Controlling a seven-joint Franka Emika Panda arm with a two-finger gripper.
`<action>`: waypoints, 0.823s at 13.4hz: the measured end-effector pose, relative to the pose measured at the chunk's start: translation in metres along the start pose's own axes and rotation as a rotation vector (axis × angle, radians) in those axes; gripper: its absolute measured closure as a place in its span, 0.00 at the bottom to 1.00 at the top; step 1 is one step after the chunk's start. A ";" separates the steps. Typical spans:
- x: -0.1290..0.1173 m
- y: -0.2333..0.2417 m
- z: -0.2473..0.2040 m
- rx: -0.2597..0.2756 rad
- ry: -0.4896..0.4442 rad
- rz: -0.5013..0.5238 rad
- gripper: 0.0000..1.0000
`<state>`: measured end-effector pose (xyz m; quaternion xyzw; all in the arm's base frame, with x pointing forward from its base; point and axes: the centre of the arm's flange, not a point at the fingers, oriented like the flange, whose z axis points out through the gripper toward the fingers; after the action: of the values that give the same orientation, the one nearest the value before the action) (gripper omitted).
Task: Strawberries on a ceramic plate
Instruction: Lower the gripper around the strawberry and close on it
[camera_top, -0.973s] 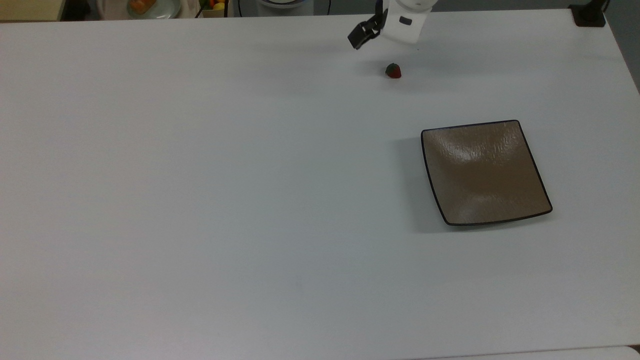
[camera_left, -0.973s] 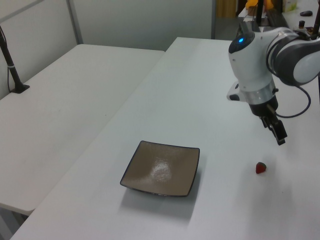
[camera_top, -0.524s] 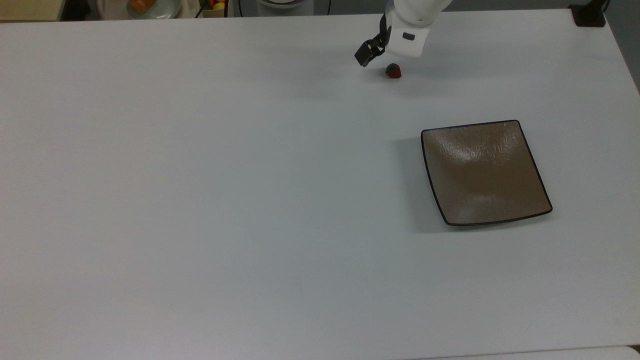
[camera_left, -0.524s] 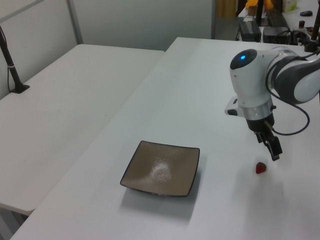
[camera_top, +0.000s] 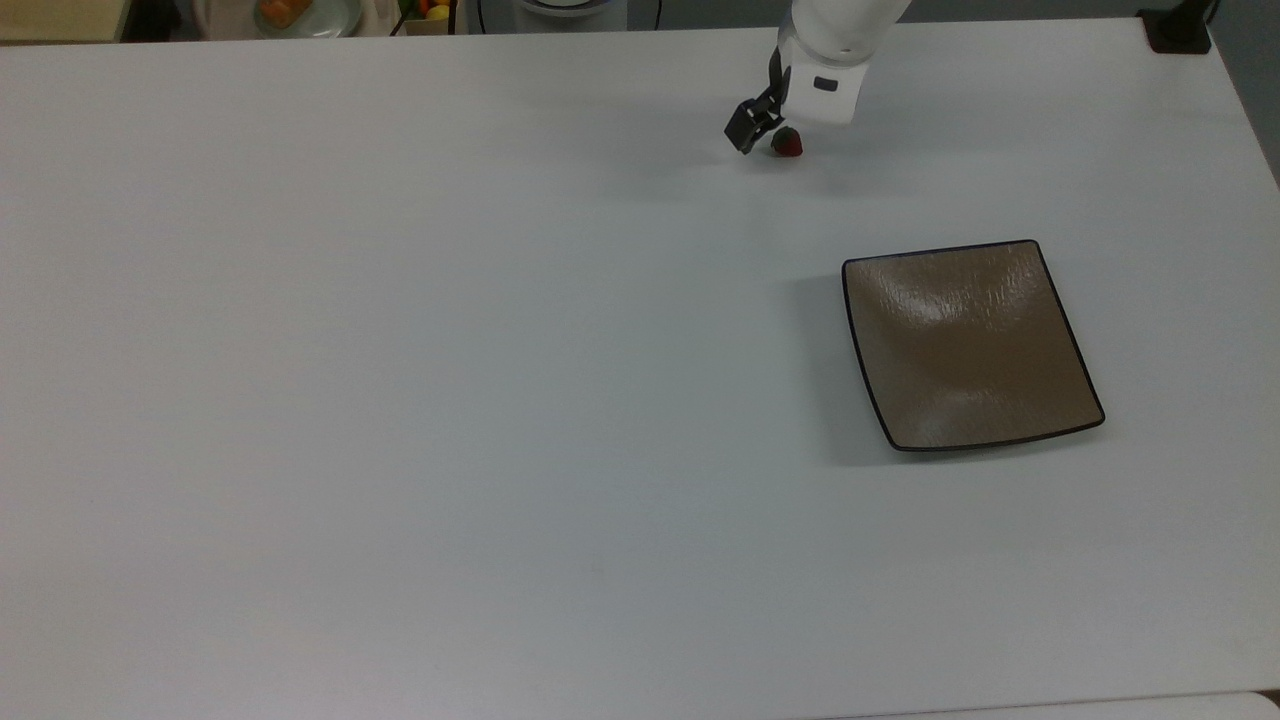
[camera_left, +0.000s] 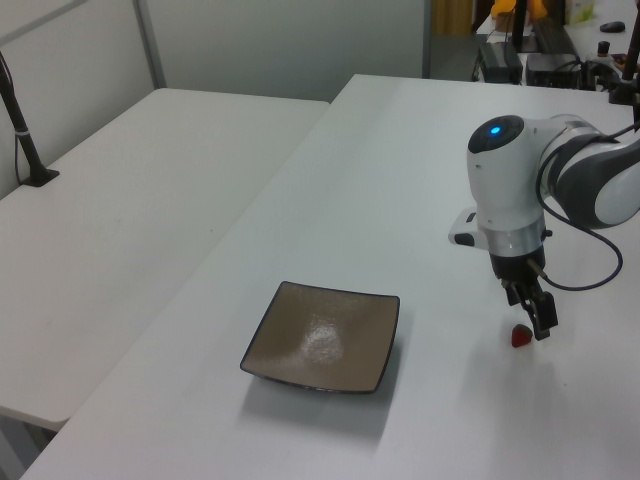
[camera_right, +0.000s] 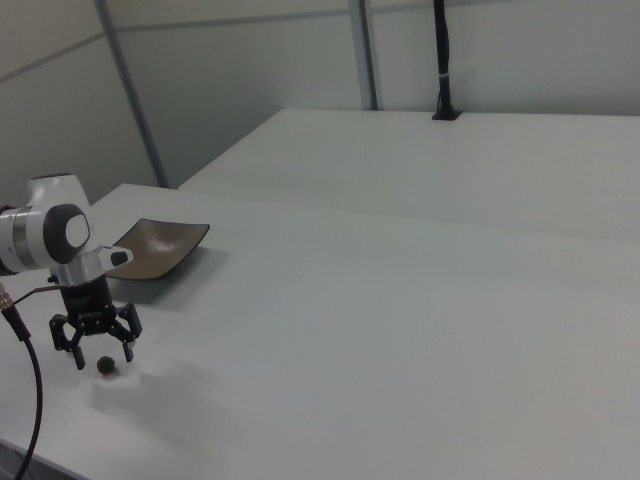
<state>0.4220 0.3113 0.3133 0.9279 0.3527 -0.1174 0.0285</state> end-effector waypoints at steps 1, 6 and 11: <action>0.001 -0.005 0.004 0.000 0.003 -0.009 0.08; 0.003 -0.012 0.017 -0.011 -0.006 -0.034 0.30; 0.006 -0.011 0.014 -0.013 0.023 -0.034 0.67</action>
<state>0.4167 0.3215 0.2984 0.9229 0.3695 -0.1048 0.0285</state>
